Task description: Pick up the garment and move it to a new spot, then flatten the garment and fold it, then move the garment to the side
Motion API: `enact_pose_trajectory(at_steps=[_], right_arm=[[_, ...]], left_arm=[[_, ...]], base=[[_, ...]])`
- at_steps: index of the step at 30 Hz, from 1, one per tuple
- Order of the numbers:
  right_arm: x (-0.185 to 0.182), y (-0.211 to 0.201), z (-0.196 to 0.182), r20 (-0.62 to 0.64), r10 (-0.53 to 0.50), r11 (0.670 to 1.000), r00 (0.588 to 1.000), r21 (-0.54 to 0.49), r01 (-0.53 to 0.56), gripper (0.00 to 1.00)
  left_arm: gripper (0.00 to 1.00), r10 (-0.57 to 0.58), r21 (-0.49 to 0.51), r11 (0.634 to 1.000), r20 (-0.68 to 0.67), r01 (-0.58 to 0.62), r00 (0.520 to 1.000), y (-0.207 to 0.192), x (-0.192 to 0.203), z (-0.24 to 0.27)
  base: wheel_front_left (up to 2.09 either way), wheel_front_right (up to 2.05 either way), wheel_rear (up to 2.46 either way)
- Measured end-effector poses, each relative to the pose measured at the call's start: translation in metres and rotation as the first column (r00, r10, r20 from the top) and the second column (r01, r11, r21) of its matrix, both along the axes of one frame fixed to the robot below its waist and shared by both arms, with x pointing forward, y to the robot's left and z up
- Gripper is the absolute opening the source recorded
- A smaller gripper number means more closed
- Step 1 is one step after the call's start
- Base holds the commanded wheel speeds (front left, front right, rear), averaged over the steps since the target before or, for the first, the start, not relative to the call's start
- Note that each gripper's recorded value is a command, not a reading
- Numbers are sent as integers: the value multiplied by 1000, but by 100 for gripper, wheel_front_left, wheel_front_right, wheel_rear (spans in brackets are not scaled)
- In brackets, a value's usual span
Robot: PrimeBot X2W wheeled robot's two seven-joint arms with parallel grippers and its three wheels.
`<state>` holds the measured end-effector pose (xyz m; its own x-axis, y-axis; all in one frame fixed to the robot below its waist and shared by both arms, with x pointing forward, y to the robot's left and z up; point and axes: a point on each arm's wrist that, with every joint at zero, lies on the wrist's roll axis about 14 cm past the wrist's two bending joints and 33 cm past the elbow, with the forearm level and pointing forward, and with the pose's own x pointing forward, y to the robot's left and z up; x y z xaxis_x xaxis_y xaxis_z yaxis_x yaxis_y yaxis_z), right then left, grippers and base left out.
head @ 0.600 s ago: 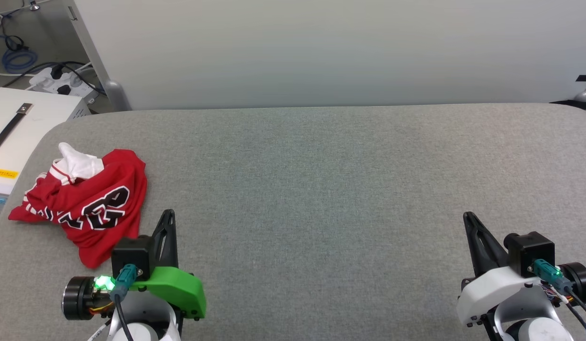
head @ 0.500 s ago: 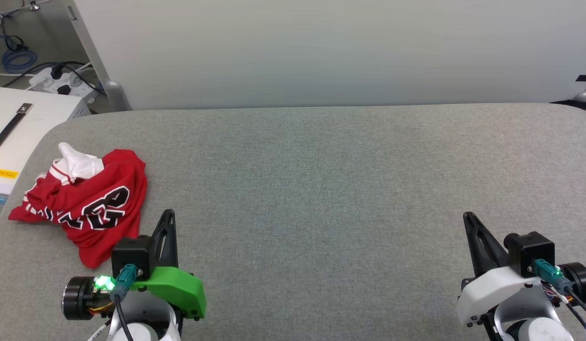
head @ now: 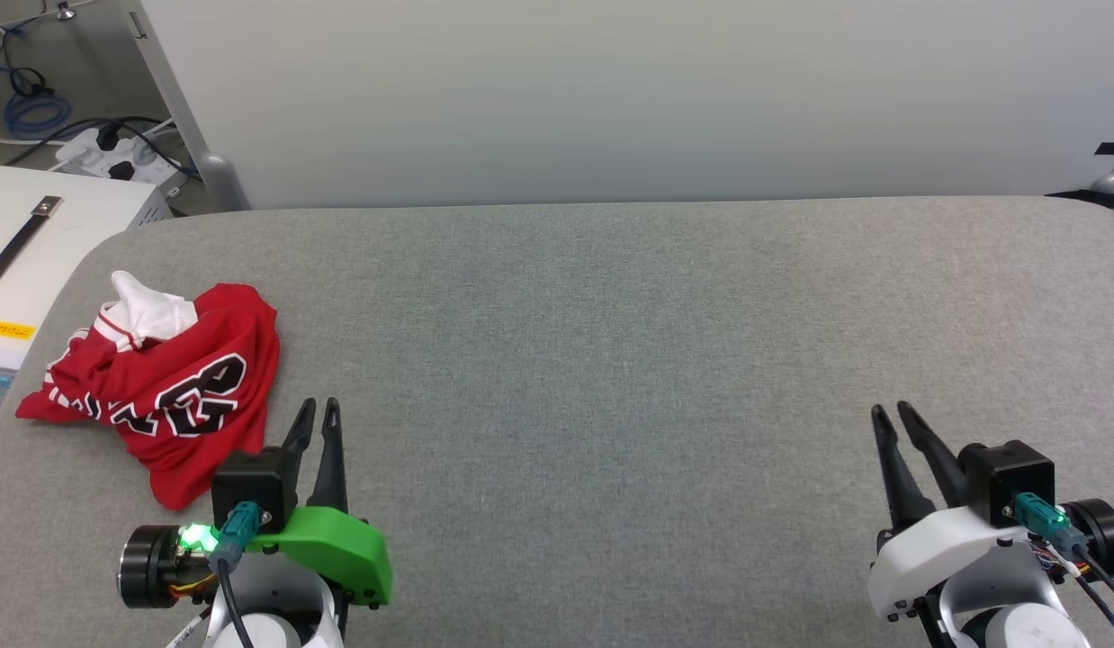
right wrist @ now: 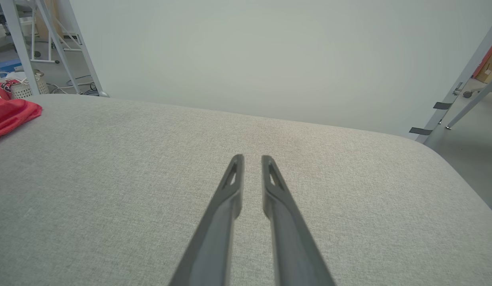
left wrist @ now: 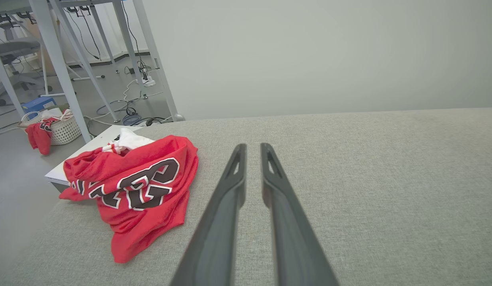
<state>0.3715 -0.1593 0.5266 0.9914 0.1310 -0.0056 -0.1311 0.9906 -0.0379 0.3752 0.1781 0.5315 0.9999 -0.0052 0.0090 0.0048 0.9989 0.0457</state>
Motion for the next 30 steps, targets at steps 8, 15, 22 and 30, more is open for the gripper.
enact_pose_trajectory(at_steps=[8,15,22,30], right_arm=[[0,0,-2,-5,-1,1000,1000,3,1,100],[0,-4,-3,1,-11,1000,1000,5,11,100],[0,-4,0,15,-13,1000,1000,20,12,100],[1,-3,5,44,-10,999,999,39,8,100]], left_arm=[[100,0,-5,1000,-4,0,1000,0,0,-2],[100,-6,-22,1000,-2,6,1000,-1,0,-4],[100,-10,-37,999,3,10,1000,-1,-1,-5],[100,-23,-74,997,8,23,1000,-3,-2,-8]], base=[[0,0,0],[0,0,0],[0,0,0],[0,0,0]])
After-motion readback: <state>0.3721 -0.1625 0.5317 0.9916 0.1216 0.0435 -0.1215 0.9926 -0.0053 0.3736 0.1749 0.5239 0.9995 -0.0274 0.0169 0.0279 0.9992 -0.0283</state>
